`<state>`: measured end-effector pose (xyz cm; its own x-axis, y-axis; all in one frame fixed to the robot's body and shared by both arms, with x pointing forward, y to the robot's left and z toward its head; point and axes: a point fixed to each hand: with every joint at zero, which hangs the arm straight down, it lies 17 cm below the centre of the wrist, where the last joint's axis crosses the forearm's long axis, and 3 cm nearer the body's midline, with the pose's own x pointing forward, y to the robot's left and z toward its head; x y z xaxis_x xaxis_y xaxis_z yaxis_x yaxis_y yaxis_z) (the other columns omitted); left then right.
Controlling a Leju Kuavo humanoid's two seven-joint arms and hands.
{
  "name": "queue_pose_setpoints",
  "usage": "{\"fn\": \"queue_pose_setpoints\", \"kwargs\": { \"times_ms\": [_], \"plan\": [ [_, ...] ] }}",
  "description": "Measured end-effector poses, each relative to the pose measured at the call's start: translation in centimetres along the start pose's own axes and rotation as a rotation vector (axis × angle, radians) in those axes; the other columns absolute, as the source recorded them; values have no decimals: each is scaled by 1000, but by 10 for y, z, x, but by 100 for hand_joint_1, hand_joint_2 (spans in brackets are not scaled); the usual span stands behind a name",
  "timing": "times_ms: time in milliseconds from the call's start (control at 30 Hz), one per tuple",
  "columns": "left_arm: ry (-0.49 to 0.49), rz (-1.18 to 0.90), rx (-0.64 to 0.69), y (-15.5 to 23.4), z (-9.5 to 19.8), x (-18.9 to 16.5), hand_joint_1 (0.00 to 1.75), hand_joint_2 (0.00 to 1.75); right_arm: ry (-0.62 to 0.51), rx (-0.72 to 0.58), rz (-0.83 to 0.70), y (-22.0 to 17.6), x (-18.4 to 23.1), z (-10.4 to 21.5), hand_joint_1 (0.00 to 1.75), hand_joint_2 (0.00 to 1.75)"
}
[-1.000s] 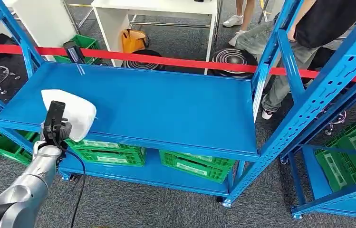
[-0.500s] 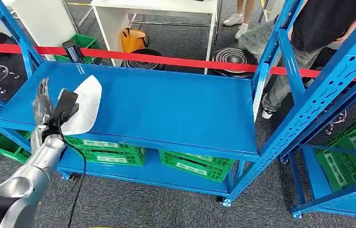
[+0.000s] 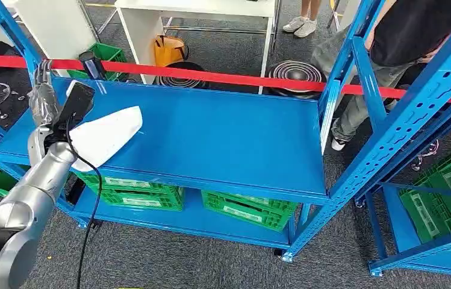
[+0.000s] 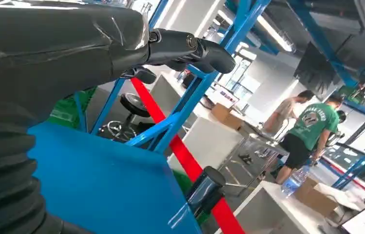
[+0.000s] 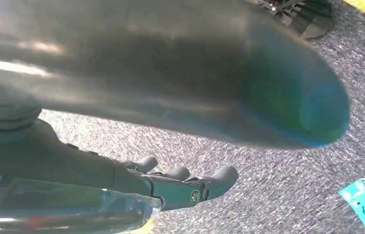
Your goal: Take the parts from the cabinet and place them on the table.
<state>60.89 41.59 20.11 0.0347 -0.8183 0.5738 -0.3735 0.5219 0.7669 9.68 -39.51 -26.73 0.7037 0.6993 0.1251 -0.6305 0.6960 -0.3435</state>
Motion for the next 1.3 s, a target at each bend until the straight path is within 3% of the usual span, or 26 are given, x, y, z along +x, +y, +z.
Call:
{"fn": "queue_pose_setpoints", "kwargs": {
  "times_ms": [367,933,1300],
  "plan": [
    [260,-22,-122,-14,6,-51,0,175,-5,18,-8,5,3,0,0,0],
    [306,-61,-157,-20,14,-67,0,175,-9,20,-14,6,7,0,0,0],
    [403,-288,-340,-41,41,-105,0,175,-22,19,-28,6,13,0,0,0]
  ]
}}
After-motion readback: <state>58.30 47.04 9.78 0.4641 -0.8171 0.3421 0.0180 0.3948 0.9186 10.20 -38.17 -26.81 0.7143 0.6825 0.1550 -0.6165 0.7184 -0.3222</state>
